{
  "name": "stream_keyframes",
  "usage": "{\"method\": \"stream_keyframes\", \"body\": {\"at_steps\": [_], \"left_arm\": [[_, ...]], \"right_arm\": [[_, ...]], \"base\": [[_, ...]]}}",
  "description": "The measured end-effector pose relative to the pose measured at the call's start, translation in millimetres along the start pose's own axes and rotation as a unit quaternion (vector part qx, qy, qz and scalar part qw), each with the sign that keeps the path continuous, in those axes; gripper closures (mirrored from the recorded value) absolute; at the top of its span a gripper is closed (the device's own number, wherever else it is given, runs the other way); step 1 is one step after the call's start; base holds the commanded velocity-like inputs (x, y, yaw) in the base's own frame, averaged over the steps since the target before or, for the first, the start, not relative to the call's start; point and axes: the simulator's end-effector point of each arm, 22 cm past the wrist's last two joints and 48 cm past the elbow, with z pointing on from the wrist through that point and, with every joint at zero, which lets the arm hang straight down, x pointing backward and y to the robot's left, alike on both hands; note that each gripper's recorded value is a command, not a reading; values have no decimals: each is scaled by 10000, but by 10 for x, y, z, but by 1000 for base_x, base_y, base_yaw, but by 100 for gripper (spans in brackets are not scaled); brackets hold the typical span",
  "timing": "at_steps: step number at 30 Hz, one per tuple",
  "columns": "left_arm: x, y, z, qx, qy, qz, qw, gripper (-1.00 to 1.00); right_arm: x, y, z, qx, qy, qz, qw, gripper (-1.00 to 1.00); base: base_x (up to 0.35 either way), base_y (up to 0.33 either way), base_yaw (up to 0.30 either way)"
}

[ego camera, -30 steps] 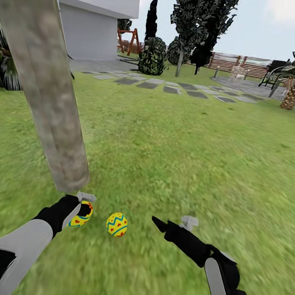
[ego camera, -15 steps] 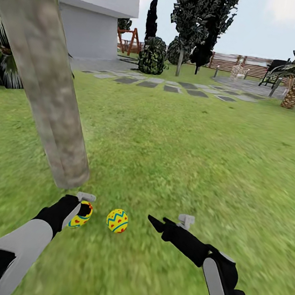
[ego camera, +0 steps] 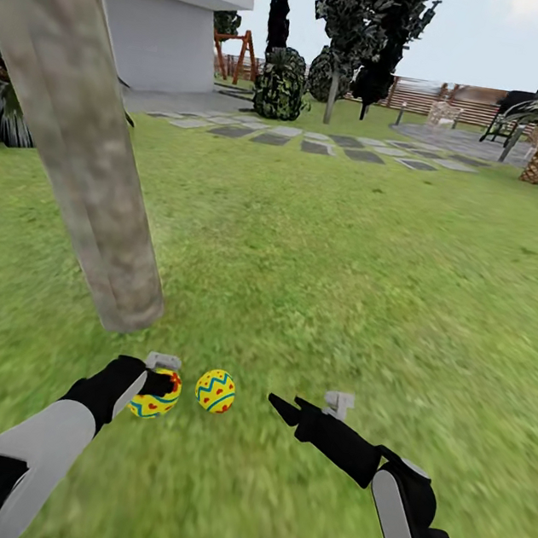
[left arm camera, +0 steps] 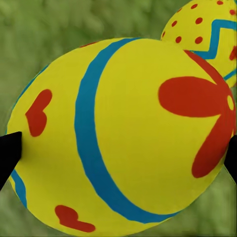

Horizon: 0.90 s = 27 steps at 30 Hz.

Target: Take the three Easter eggs out of the wicker basket on the lawn in the garden, then place them on the lawn next to a single tree (choose any tree) so that all three eggs are next to the same tree and none are left in the basket.

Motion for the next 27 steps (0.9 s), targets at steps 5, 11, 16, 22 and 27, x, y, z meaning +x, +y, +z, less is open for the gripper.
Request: {"method": "stream_keyframes", "body": {"at_steps": [5, 11, 16, 22, 27], "left_arm": [[-31, -24, 8, 64, -63, 8, 10000, 100], [-25, -21, 7, 64, -57, 1, 10000, 100], [-6, -15, 12, 47, -28, 5, 10000, 100], [7, -11, 14, 20, -8, 21, 10000, 100], [-4, -16, 13, 26, -20, 23, 10000, 100]], "right_arm": [[15, -13, 3, -3, 10, 30, 10000, -100], [20, -11, 1, -4, 16, 36, 10000, -100], [24, -17, -2, 1, 17, 44, 10000, -100], [23, -16, -3, -1, 13, 49, 10000, -100], [16, -31, -10, 14, 2, 56, 10000, -100]], "base": [[0, 0, 0], [79, 14, 0], [103, 26, 0], [155, 54, 0], [59, 19, 0]]}}
